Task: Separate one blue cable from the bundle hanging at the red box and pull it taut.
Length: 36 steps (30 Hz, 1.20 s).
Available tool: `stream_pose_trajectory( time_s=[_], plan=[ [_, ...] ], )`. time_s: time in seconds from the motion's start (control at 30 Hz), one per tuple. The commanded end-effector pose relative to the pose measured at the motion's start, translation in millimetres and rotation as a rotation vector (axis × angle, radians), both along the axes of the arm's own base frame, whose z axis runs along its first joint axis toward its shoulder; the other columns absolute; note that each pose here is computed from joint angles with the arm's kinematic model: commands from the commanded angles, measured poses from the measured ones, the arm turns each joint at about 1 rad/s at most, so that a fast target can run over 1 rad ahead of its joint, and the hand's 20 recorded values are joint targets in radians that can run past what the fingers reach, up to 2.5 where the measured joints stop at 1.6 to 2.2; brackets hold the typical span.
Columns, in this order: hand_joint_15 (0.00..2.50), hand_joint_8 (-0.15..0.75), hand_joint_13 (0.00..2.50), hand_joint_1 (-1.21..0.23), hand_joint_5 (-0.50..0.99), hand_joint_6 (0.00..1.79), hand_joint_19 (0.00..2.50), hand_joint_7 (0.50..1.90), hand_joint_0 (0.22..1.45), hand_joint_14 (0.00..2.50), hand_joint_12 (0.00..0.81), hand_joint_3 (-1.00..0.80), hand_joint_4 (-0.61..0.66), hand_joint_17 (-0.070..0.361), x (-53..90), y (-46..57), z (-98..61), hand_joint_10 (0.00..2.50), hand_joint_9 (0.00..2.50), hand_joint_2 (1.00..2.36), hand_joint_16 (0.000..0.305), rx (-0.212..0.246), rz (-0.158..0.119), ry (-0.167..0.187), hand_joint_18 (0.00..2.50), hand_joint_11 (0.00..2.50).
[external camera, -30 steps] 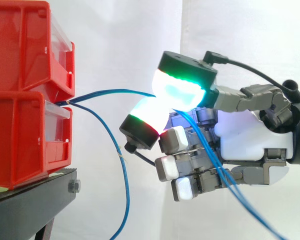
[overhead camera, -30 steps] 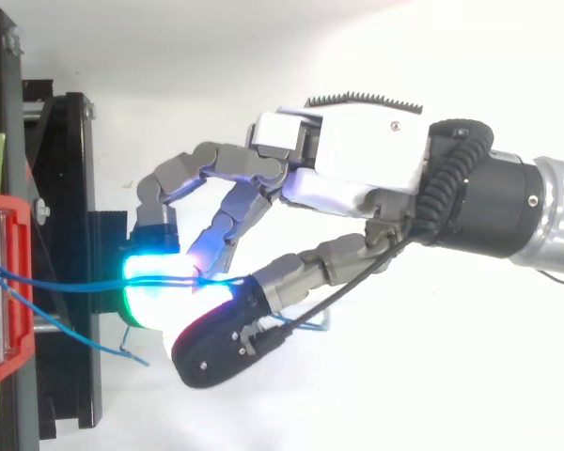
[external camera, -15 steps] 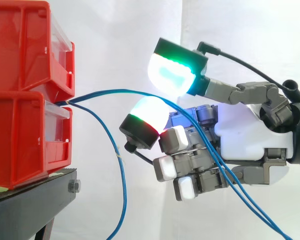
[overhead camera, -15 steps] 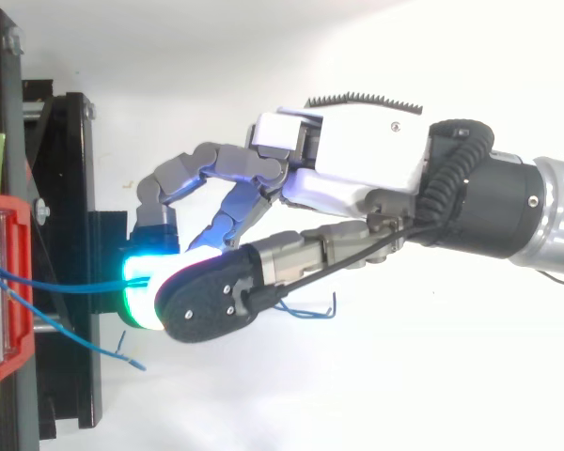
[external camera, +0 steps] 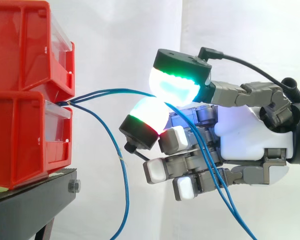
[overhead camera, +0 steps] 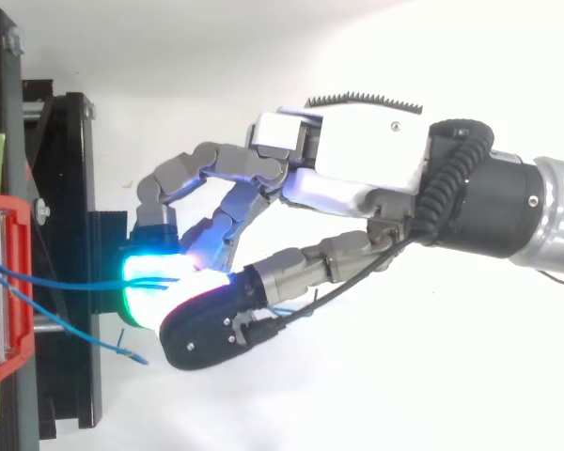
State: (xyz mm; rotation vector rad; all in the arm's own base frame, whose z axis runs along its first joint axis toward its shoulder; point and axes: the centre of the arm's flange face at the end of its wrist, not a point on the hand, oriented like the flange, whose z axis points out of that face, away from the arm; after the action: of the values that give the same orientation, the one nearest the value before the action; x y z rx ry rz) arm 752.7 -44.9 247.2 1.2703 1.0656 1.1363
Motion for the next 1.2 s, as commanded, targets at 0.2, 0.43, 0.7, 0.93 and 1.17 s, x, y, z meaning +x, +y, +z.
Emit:
stream_pose_trajectory(
  time_s=[0.2,0.43,0.7,0.93,1.17],
  plan=[
    [0.60,0.297,0.79,-0.69,-0.18,0.85,0.69,1.18,0.56,0.02,0.324,-0.50,0.17,0.092,0.1,-0.3,-0.8,0.02,0.93,1.00,0.041,-0.003,-0.001,0.001,0.84,0.80],
    [0.61,0.298,0.80,-0.42,-0.17,0.82,0.73,1.15,0.62,0.02,0.305,-0.50,0.12,0.091,0.0,0.8,0.4,0.02,0.98,1.00,0.041,-0.003,0.001,0.000,0.83,0.78],
    [0.62,0.300,0.78,-0.73,-0.19,0.80,0.74,1.16,0.62,0.02,0.315,-0.16,0.13,0.095,-0.1,-0.3,0.4,0.02,0.92,1.02,0.042,-0.003,-0.001,0.000,0.81,0.80],
    [0.60,0.293,0.74,-0.85,-0.21,0.86,0.71,1.13,0.70,0.02,0.322,-0.20,0.09,0.097,0.0,0.8,0.4,0.02,0.88,1.02,0.043,-0.003,0.001,0.000,0.80,0.80],
    [0.58,0.277,0.74,-0.89,-0.21,0.87,0.69,1.08,0.77,0.02,0.327,-0.36,0.08,0.095,0.0,0.8,0.4,0.02,0.86,1.01,0.042,-0.003,0.001,0.000,0.80,0.81]
  ],
)
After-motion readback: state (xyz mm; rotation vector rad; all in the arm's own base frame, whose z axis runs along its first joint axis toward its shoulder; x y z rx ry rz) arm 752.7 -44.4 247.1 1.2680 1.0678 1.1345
